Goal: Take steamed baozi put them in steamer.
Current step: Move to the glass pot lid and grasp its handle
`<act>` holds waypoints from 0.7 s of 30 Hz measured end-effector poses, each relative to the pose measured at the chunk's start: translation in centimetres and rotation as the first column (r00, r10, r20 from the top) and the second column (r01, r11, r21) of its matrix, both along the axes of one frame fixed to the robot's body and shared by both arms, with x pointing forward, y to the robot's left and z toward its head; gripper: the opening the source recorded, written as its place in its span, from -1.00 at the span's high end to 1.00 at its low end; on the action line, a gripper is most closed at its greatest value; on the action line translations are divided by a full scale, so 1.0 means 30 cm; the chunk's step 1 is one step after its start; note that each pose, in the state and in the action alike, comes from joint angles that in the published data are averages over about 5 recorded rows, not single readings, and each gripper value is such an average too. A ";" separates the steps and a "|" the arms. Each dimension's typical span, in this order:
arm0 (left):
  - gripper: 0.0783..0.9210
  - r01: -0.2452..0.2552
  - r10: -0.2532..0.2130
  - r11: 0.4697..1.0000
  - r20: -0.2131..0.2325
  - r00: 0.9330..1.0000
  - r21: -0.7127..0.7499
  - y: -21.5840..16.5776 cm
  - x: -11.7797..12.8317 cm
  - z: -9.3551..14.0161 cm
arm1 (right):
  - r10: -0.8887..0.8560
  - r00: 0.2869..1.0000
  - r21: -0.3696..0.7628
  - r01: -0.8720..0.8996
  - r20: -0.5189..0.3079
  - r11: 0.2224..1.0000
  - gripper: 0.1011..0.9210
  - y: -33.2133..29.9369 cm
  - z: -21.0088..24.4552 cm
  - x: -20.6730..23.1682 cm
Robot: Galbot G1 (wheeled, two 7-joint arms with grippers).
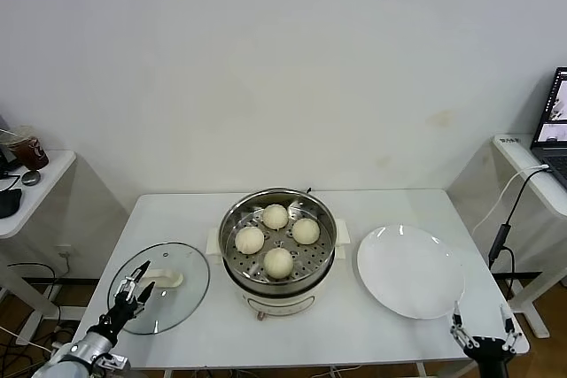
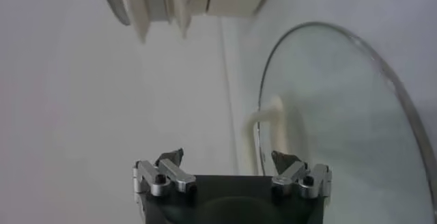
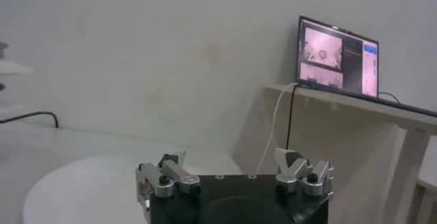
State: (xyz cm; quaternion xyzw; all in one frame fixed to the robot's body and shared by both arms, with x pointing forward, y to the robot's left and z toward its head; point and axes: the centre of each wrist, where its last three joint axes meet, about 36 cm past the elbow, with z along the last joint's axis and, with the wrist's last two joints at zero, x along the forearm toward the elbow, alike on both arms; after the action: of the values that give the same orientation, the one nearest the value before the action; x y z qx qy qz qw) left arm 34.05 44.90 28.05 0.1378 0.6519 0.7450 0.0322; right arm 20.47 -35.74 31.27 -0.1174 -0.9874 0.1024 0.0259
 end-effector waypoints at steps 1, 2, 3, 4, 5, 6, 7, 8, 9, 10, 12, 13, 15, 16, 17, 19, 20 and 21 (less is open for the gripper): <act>-0.77 0.001 -0.001 1.000 0.000 1.000 0.004 0.001 0.009 0.000 | 0.001 1.000 0.001 -0.001 -0.002 1.000 -0.76 0.003 -0.001 0.000; -0.77 0.001 -0.001 1.000 0.000 1.000 0.007 0.002 0.017 -0.001 | 0.001 1.000 0.003 -0.001 -0.003 1.000 -0.76 0.006 -0.002 0.000; -0.77 0.001 -0.001 1.000 0.001 1.000 0.010 0.003 0.026 -0.002 | 0.001 1.000 0.005 -0.001 -0.005 1.000 -0.76 0.009 -0.003 0.000; -0.77 0.001 -0.001 1.000 0.001 1.000 0.013 0.003 0.034 -0.002 | 0.001 1.000 0.007 -0.001 -0.006 1.000 -0.76 0.013 -0.004 0.000; -0.77 0.001 -0.001 1.000 0.002 1.000 0.016 0.003 0.043 -0.003 | 0.002 1.000 0.008 -0.002 -0.007 1.000 -0.76 0.016 -0.005 0.000; -0.77 0.000 0.000 1.000 0.003 1.000 0.018 0.002 0.051 -0.004 | 0.003 1.000 0.009 -0.003 -0.009 1.000 -0.76 0.019 -0.006 0.000; -0.77 0.000 0.000 1.000 0.004 1.000 0.021 0.001 0.060 -0.005 | 0.004 1.000 0.010 -0.004 -0.010 1.000 -0.76 0.022 -0.008 0.000; -0.77 -0.001 0.001 1.000 0.004 1.000 0.023 0.000 0.068 -0.006 | 0.006 1.000 0.011 -0.005 -0.012 1.000 -0.76 0.025 -0.009 0.000; -0.77 -0.001 0.001 1.000 0.005 1.000 0.025 -0.002 0.076 -0.008 | 0.007 1.000 0.012 -0.007 -0.014 1.000 -0.76 0.028 -0.011 -0.001; -0.77 -0.002 0.002 1.000 0.005 1.000 0.027 -0.003 0.084 -0.010 | 0.009 1.000 0.012 -0.008 -0.016 1.000 -0.76 0.031 -0.012 -0.002; -0.75 -0.004 0.004 1.000 0.005 1.000 0.030 -0.004 0.100 -0.015 | 0.012 1.000 0.013 -0.011 -0.019 1.000 -0.76 0.036 -0.015 -0.003; -0.74 -0.006 0.006 0.999 0.004 1.000 0.033 -0.004 0.108 -0.018 | 0.013 1.000 0.014 -0.013 -0.021 1.000 -0.76 0.039 -0.016 -0.004; -0.65 -0.010 0.010 0.999 0.001 1.000 0.037 -0.002 0.121 -0.023 | 0.016 1.000 0.015 -0.016 -0.024 1.000 -0.76 0.043 -0.018 -0.006; -0.59 -0.013 0.013 0.999 0.000 1.000 0.040 -0.001 0.128 -0.026 | 0.018 1.000 0.015 -0.017 -0.026 1.000 -0.76 0.046 -0.018 -0.006; -0.53 -0.015 0.015 0.999 -0.001 1.000 0.041 0.000 0.133 -0.029 | 0.020 0.999 0.015 -0.019 -0.027 1.000 -0.76 0.048 -0.019 -0.007; -0.39 -0.020 0.021 0.999 -0.003 1.000 0.043 0.004 0.142 -0.035 | 0.023 0.999 0.016 -0.023 -0.029 1.000 -0.76 0.053 -0.019 -0.007; -0.33 -0.023 0.023 0.999 -0.004 1.000 0.043 0.006 0.145 -0.039 | 0.025 0.999 0.015 -0.024 -0.030 1.000 -0.76 0.055 -0.020 -0.007; -0.24 -0.025 0.026 0.999 -0.005 1.000 0.042 0.008 0.148 -0.042 | 0.026 0.999 0.015 -0.026 -0.031 1.000 -0.76 0.057 -0.020 -0.007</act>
State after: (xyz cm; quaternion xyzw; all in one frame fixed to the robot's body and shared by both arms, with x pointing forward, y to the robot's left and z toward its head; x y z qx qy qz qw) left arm 38.48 45.13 26.78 0.1322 0.6379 0.7584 0.0180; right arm 20.25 -34.04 30.66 -0.1028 -0.9891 0.0972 0.0407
